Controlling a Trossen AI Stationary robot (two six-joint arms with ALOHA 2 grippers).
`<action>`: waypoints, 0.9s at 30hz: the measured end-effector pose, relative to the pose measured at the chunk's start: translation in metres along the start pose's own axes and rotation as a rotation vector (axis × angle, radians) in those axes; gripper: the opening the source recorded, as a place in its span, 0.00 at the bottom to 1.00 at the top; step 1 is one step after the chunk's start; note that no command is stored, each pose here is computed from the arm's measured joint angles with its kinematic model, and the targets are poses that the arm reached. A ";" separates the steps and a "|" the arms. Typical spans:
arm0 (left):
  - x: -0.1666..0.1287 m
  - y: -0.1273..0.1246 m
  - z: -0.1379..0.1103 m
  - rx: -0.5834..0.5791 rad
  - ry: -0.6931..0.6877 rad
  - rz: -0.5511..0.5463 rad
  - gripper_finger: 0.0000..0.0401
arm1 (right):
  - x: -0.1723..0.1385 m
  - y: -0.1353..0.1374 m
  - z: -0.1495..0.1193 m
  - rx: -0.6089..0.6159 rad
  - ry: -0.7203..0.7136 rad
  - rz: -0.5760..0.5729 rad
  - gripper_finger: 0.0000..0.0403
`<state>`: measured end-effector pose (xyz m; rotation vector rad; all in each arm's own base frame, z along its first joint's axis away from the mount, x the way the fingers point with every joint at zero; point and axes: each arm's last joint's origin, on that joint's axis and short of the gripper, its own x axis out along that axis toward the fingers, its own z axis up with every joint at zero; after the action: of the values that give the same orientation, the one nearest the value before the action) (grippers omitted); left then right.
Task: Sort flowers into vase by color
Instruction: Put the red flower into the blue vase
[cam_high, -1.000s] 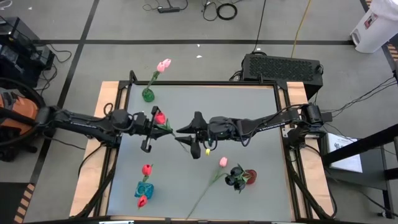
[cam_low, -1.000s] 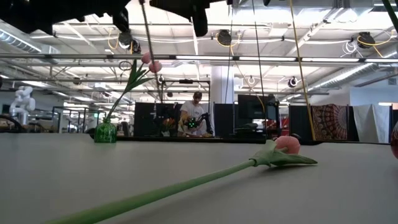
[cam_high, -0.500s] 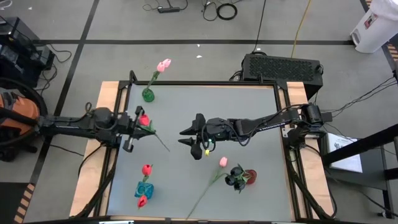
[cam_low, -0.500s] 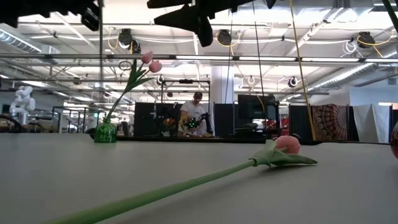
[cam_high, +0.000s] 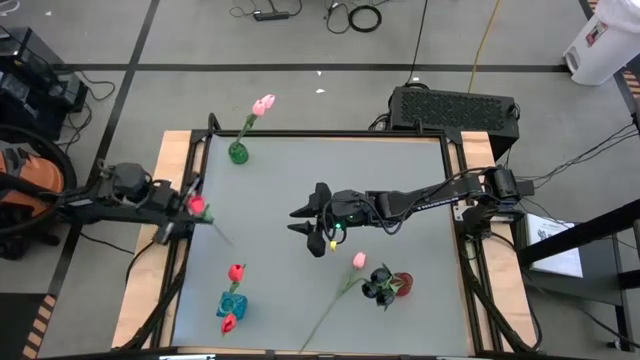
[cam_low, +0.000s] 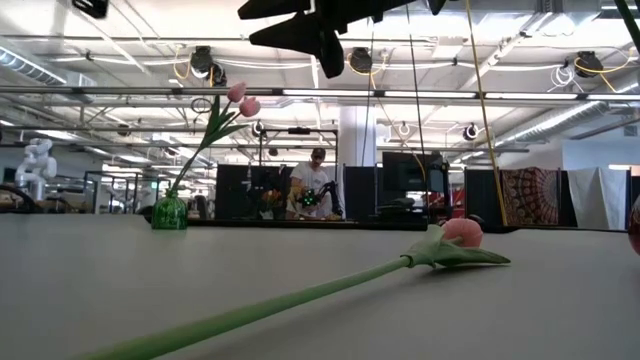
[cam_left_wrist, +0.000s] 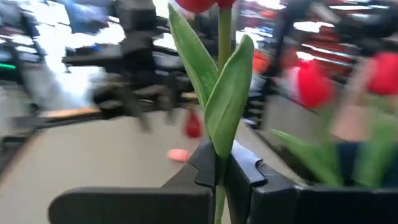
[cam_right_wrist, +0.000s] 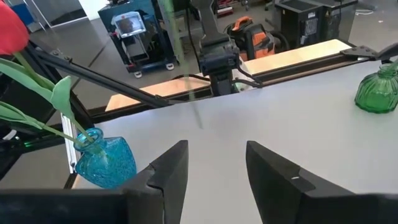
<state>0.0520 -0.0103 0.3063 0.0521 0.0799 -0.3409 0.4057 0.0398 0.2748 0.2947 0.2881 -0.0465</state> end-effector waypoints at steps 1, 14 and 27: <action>-0.002 -0.002 0.002 -0.003 0.005 -0.047 0.04 | 0.000 0.000 0.000 0.000 0.000 0.000 0.38; -0.016 -0.014 0.025 -0.052 -0.105 -0.398 0.04 | 0.000 0.000 0.000 0.000 0.000 0.000 0.38; 0.000 -0.012 0.035 -0.116 -0.123 -0.565 0.04 | 0.000 0.000 0.000 0.000 -0.001 0.001 0.38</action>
<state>0.0509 -0.0235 0.3405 -0.1093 -0.0099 -0.9017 0.4058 0.0398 0.2749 0.2949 0.2868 -0.0460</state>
